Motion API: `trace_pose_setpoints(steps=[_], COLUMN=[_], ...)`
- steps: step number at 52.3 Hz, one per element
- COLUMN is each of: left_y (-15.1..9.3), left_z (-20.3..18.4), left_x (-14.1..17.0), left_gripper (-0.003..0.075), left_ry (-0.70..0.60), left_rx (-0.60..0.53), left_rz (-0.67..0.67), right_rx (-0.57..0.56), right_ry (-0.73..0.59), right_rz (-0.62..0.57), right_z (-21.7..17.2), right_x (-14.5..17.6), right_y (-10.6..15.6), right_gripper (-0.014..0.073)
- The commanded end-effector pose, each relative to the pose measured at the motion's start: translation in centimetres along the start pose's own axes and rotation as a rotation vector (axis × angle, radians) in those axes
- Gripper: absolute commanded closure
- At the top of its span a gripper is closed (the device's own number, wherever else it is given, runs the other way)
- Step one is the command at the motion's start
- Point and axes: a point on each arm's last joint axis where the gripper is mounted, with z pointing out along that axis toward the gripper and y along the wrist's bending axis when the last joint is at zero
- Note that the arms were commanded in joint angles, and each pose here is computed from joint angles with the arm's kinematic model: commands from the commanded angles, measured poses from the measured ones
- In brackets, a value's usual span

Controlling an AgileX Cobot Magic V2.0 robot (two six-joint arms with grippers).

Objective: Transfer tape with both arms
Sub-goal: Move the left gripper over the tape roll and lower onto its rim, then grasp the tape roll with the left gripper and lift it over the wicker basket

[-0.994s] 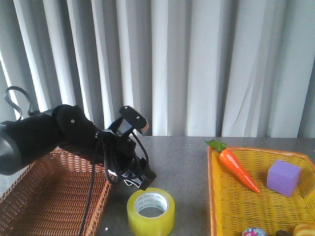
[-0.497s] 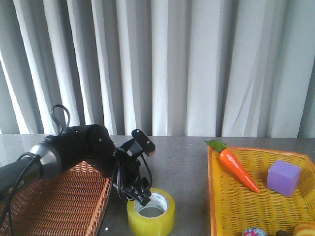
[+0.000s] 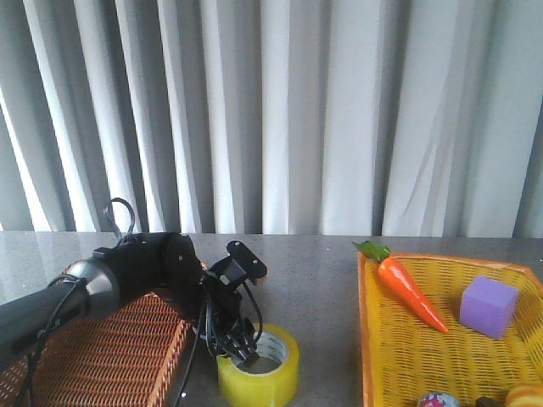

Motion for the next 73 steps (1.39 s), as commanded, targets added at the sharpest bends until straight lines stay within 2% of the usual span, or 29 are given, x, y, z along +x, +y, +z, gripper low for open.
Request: trace_pose_setpoints(steps=[1, 11, 16, 23, 29, 38, 44, 50, 56, 62, 73], left_y=[0.5, 0.5, 0.3, -0.1, -0.5, -0.6, 1.2, 4.0, 7.1, 9.6, 11.2], left_z=[-3.5, -3.7, -4.1, -6.5, -10.3, -17.9, -22.6, -24.8, -24.8, -22.9, -16.3], left_x=[-1.9, -2.1, -2.3, -3.2, -4.1, -4.3, -2.6, 0.4, 3.8, 6.4, 9.6], left_gripper=[0.0492, 0.0730, 0.0728, 0.0728, 0.0727, 0.0727, 0.0727, 0.0727, 0.0727, 0.0727, 0.0727], left_ry=[-0.116, -0.128, -0.148, -0.203, -0.267, -0.388, -0.418, -0.336, -0.206, -0.126, 0.035], left_rx=[-0.071, -0.064, -0.049, -0.044, -0.068, -0.156, -0.249, -0.334, -0.367, -0.340, -0.237], left_rz=[0.007, -0.003, -0.019, -0.029, -0.014, 0.001, -0.063, -0.175, -0.301, -0.388, -0.468], right_rx=[0.029, 0.030, 0.030, 0.030, 0.030, 0.030, 0.030, 0.029, 0.027, 0.027, 0.023], right_ry=[-0.078, -0.078, -0.078, -0.078, -0.078, -0.078, -0.078, -0.078, -0.077, -0.078, -0.079], right_rz=[-0.003, -0.004, -0.004, -0.004, -0.004, -0.004, -0.001, 0.001, 0.005, 0.007, 0.052], right_z=[-0.3, -0.3, -0.3, -0.3, -0.3, -0.3, -0.3, -0.3, -0.3, -0.3, -0.3], right_x=[-1.4, -1.4, -1.4, -1.4, -1.4, -1.4, -1.4, -1.4, -1.4, -1.4, -1.4], right_y=[-0.3, -0.3, -0.3, -0.3, -0.3, -0.3, -0.3, -0.3, -0.3, -0.3, -0.3], right_gripper=[0.0600, 0.0600, 0.0600, 0.0600, 0.0600, 0.0600, 0.0600, 0.0600, 0.0600, 0.0600, 0.0600])
